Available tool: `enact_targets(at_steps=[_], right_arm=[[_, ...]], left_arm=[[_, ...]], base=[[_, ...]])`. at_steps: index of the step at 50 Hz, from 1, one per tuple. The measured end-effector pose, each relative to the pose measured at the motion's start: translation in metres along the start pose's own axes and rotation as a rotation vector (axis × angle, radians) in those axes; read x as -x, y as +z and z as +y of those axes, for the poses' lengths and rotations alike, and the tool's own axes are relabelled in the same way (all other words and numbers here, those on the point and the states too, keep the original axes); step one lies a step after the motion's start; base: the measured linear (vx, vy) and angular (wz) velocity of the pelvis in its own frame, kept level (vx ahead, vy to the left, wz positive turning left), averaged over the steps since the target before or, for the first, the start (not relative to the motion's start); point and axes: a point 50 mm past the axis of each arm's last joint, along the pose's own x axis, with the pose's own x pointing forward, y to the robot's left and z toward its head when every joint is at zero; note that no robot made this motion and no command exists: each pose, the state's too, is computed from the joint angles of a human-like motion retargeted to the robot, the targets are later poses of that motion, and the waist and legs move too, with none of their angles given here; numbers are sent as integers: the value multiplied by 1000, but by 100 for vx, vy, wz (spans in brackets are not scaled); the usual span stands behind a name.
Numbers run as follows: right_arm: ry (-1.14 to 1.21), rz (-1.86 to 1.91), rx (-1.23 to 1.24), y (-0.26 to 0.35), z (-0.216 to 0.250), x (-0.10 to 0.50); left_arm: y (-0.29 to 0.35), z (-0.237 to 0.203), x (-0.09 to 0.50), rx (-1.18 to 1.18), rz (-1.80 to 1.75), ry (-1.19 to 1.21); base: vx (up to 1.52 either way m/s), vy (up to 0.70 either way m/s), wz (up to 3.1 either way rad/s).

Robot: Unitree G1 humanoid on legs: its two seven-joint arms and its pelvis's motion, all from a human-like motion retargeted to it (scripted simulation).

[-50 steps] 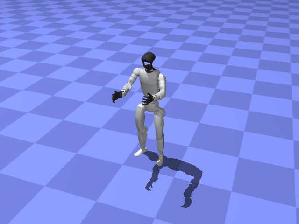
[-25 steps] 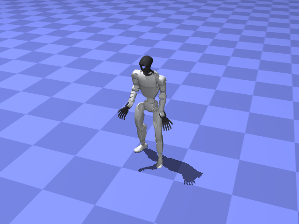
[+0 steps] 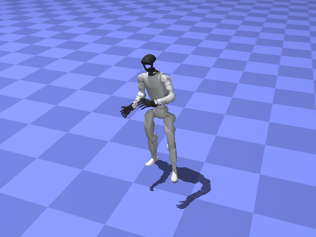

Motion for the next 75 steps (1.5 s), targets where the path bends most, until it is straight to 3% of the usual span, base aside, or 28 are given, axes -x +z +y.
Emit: enact_targets(at_steps=[4,8,12,15,17,21,26,29,32,35,38,42,47,50,52,56,58,60,62,67,71,75], right_arm=[[-107,63,-14,-12,-26,8],[-159,87,-78,-16,-36,8],[-167,107,-197,-21,-31,8],[-170,122,-215,-24,-27,6],[-178,113,-201,-23,-28,6],[-220,71,-187,-16,-40,9],[-277,108,-185,-25,-56,18],[-298,123,-216,-29,-54,18],[-264,135,-255,-31,-42,14],[-199,159,-288,-34,-28,11],[-175,158,-291,-33,-24,11],[-241,111,-266,-27,-38,14],[-358,132,-281,-34,-56,22],[-405,126,-307,-35,-56,19],[-401,134,-327,-38,-52,18],[-302,179,-329,-45,-37,17],[-267,183,-306,-45,-32,16],[-277,169,-282,-41,-29,16],[-335,153,-296,-37,-29,18],[-538,262,-542,-53,-27,44],[-528,301,-649,-52,-13,55],[-310,119,-524,-11,8,51]], left_arm=[[45,42,-33,68,-143,282],[96,38,-56,172,-279,332],[96,-29,-54,69,-276,-4],[56,-89,-26,-94,-155,-380],[29,-106,-6,-131,-62,-492],[21,-75,-8,-53,-31,-291],[80,-19,-47,58,-212,77],[113,-15,-59,149,-287,150],[117,-58,-55,101,-288,-48],[85,-116,-29,-60,-204,-410],[52,-137,-1,-119,-110,-568],[57,-98,-14,-44,-152,-320],[119,-32,-55,46,-348,139],[147,-29,-68,97,-399,317],[150,-55,-70,50,-402,218],[101,-136,-35,-116,-268,-332],[62,-155,0,24,-67,-423],[25,-157,36,317,230,-312],[-2,-153,71,783,607,-43],[-38,-170,152,1640,1366,649],[-46,-158,161,1863,1404,955],[-40,-116,134,2054,1059,994]], base=[[-9,-11,12],[-7,-5,52],[-4,0,65],[-2,2,47],[-2,3,22],[0,0,0],[-2,3,9],[-3,6,25],[-2,7,20],[0,6,-3],[1,6,-28],[0,6,-31],[-1,8,3],[-1,10,32],[0,11,34],[2,10,26],[1,10,0],[-2,10,-28],[-3,9,-45],[-4,7,-40],[0,0,0],[9,1,27]])
